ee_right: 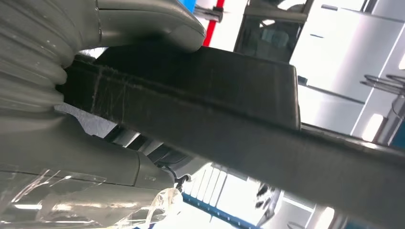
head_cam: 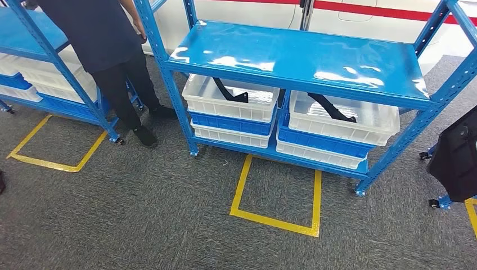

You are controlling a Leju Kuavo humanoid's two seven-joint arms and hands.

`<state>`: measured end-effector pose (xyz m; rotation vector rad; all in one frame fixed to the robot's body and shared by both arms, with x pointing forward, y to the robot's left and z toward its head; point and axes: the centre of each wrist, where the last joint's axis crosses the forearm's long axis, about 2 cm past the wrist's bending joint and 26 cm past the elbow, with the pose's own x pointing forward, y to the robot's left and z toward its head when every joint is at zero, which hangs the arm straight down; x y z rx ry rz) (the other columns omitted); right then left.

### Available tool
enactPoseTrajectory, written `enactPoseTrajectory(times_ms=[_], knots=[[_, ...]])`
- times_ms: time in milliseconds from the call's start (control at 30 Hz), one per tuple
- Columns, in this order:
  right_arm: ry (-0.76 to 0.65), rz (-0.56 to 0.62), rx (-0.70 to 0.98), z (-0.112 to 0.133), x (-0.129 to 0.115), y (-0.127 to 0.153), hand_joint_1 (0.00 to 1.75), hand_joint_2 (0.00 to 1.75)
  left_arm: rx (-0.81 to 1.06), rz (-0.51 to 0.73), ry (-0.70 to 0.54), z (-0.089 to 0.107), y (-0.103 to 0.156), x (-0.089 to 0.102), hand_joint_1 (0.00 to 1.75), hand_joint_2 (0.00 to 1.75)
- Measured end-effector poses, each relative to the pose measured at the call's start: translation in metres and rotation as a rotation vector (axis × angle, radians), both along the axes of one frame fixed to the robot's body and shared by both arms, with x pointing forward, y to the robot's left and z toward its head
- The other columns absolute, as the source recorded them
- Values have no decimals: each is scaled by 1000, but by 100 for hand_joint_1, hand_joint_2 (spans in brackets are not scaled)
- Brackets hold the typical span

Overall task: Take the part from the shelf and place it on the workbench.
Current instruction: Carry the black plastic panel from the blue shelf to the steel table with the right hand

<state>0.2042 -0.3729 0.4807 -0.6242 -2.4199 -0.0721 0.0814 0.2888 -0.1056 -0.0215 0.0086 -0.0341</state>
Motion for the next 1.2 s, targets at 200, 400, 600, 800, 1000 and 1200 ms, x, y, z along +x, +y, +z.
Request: enactPoseTrajectory(times_ms=[200,400,600,800,1000,1200], knots=[[10,-3,-13,0,0,0,175,175,-6,-4,10,0,0,2,0,175],[14,2,-14,0,0,-1,175,175,-8,-6,23,0,-1,0,0,175],[12,1,-11,0,0,-1,175,175,-10,-10,25,0,-1,1,0,175],[8,4,-15,0,-1,-3,175,175,-10,-15,30,0,-1,0,0,175],[13,2,-18,-2,-1,-4,175,175,-20,-26,28,0,-3,2,0,175],[17,3,-19,-2,-1,-5,175,175,-23,-38,41,0,-4,1,0,175]])
